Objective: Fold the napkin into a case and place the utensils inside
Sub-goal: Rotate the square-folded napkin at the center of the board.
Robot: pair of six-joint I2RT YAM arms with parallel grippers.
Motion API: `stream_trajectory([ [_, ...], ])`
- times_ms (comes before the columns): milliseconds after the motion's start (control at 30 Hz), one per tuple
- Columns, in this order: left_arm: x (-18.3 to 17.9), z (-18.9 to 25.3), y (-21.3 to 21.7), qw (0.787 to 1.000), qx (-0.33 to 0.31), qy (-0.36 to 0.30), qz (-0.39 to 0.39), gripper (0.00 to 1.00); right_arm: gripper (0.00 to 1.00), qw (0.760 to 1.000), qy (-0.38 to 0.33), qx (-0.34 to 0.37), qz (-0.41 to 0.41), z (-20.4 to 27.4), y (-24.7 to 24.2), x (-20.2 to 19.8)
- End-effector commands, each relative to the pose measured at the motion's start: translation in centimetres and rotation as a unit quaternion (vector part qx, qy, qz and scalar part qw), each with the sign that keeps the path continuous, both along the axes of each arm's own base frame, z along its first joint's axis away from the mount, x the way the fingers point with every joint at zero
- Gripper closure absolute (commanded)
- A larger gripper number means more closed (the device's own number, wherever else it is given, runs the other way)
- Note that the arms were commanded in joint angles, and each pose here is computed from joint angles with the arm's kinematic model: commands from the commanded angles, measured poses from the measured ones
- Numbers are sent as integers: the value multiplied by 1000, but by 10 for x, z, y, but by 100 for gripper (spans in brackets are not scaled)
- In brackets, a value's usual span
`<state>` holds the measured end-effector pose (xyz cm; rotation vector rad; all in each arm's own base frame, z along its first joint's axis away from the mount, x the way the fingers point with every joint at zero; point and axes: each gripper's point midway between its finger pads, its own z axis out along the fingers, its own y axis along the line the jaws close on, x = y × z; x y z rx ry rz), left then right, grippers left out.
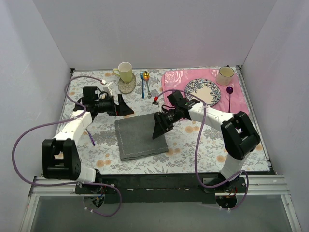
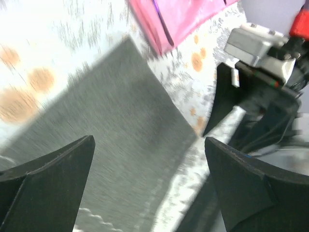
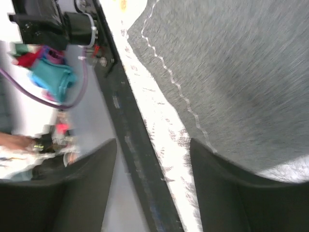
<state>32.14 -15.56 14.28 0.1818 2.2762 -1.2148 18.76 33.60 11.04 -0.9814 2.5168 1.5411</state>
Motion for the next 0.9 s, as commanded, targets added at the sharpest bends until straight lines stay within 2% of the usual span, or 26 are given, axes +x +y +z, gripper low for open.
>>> stream_trajectory([
  [0,3,16,17,967,178,-171,-62,2,51,996,-82,-37,-4,2,-12,15],
  [33,-2,8,17,960,207,-173,-78,2,65,995,-87,-47,-5,-5,-13,18],
  [67,-7,3,9,947,230,-195,-113,2,69,994,-90,-54,-7,-9,-14,20],
  [167,-14,-14,6,923,287,-212,-145,2,71,992,-92,-81,-1,-24,-19,20],
  [300,-23,-38,5,889,346,-227,-196,7,71,989,-91,-114,5,-44,-24,16],
  [400,-31,-57,5,868,381,-225,-227,23,72,987,-91,-129,9,-56,-26,15],
  [433,-31,-61,6,862,388,-227,-235,32,73,987,-88,-135,10,-62,-27,16],
  [500,-37,-76,10,855,403,-213,-246,44,73,986,-91,-142,11,-67,-26,19],
  [533,-39,-82,13,851,411,-209,-251,55,74,985,-89,-149,11,-72,-26,20],
  [567,-41,-88,16,847,418,-202,-258,60,74,984,-90,-151,9,-74,-26,22],
  [667,-55,-102,29,836,437,-183,-277,71,75,980,-109,-165,16,-85,-27,32],
  [767,-76,-108,37,832,437,-167,-296,75,77,975,-130,-180,18,-93,-25,46],
  [867,-101,-107,35,840,413,-151,-318,76,77,970,-157,-186,23,-95,-19,64],
])
